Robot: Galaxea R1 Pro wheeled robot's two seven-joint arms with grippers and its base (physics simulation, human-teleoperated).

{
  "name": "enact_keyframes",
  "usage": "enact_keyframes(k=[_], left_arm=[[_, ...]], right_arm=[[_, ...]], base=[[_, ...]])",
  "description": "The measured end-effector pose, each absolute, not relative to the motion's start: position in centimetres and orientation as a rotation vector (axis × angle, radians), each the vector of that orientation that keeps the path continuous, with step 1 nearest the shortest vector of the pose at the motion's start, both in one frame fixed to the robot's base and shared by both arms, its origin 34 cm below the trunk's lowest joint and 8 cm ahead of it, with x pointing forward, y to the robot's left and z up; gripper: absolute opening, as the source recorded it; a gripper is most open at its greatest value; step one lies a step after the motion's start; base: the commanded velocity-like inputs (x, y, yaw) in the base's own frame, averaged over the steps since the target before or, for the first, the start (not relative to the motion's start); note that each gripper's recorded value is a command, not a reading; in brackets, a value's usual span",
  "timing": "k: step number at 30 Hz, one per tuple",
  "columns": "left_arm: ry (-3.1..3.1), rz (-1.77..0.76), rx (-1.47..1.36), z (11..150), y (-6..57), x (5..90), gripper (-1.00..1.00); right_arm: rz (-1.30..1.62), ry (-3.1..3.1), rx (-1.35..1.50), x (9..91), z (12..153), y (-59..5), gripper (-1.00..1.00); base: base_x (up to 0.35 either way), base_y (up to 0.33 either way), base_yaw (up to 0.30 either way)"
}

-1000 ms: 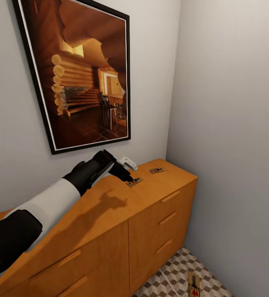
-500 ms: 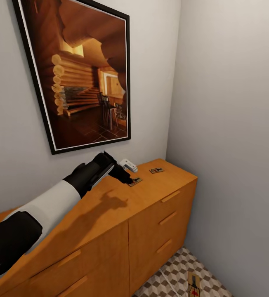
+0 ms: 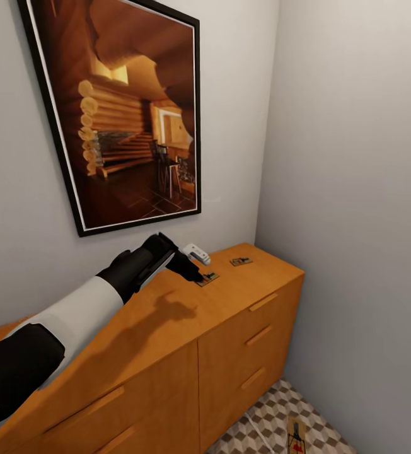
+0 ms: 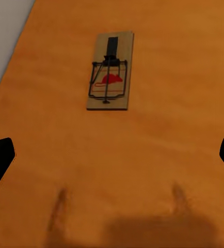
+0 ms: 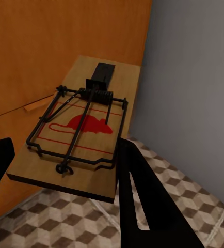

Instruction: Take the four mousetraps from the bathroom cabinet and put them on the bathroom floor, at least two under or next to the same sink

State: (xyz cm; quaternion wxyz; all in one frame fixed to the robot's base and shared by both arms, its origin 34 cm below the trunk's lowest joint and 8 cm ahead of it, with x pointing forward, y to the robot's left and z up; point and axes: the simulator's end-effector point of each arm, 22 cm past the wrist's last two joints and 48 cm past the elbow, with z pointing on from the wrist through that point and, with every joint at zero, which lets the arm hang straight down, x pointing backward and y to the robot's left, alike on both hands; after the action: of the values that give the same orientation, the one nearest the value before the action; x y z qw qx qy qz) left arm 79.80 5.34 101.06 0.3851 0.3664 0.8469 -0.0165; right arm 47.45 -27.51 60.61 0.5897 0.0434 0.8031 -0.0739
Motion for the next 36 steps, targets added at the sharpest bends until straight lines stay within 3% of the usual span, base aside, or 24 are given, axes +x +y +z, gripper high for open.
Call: enact_keyframes(k=[17, 26, 36], left_arm=[[2.161, -0.044, 0.934, 100.8, 5.3, 79.8, 1.00], [2.120, -0.054, 0.944, 101.1, 4.9, 80.2, 1.00], [2.031, -0.286, 1.082, 101.3, 2.5, 78.3, 1.00]], right_arm=[[-0.175, 1.870, 0.095, 47.4, 60.6, -27.8, -1.00], [-0.086, 1.890, -0.056, 46.9, 60.0, -28.0, -1.00], [-0.071, 1.892, -0.073, 46.8, 60.0, -27.8, -1.00]], base=[[0.025, 0.015, 0.000], [0.000, 0.000, 0.000], [0.000, 0.000, 0.000]])
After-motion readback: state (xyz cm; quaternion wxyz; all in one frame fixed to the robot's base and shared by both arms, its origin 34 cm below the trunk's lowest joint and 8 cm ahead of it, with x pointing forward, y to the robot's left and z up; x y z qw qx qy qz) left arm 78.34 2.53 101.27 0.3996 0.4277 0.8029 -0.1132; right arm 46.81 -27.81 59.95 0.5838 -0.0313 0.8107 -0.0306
